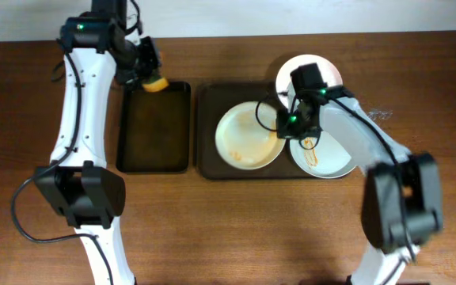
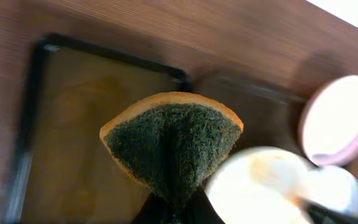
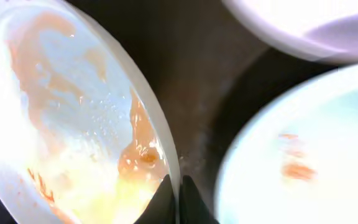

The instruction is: Clean dirty plates on tray and stack at the side

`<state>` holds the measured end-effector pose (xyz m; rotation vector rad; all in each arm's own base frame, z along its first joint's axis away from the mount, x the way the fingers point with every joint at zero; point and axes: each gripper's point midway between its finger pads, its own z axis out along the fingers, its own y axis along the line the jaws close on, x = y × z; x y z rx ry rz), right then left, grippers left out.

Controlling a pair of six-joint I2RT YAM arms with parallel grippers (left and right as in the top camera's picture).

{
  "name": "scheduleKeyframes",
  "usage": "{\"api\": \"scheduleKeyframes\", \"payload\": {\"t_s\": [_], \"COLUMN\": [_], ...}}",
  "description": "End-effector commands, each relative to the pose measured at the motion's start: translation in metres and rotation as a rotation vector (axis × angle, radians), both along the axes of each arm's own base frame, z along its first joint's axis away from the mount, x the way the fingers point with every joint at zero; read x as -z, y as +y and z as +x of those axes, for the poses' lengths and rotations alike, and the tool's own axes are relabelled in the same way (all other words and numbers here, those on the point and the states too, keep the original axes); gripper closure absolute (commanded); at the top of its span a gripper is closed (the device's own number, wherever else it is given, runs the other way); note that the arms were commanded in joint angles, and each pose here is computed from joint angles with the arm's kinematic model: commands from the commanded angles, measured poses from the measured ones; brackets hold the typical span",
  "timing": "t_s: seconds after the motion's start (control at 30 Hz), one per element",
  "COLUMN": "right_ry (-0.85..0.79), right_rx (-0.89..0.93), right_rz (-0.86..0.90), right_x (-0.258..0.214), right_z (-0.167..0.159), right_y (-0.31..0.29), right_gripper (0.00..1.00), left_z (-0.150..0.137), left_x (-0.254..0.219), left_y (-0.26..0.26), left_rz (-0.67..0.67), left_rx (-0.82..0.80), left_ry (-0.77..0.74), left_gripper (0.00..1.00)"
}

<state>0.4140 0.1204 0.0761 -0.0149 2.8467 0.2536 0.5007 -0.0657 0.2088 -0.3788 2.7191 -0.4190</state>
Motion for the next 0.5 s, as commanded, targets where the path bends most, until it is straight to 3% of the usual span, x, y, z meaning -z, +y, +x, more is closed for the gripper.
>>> {"api": "scheduleKeyframes", "payload": {"t_s": [0.0,0.23,0.47], "right_ry": [-0.266,-0.542,-0.634], "right_rx": [0.063,0.107,0.165], "right_rz": [-0.272,-0.712,-0.693], "right_x": [-0.081,-0.145,-0.155], "right_z": [0.008,-0.003,0.003], "right_y": [-0.03,-0.017,0.0], "right_gripper": [0.96,0.96,0.96], "left_z": [0.009,0.018,0.017], "left_x": [0.005,0.001,0.003], "left_y": [0.014,0.013,0.011], "left_rz": [0.106,0.103,0.1], "left_rx": [-0.02,-0.022,-0.022], "left_ry": [-0.027,-0.066,-0.06], "left_gripper": [1.0,1.0,1.0]}}
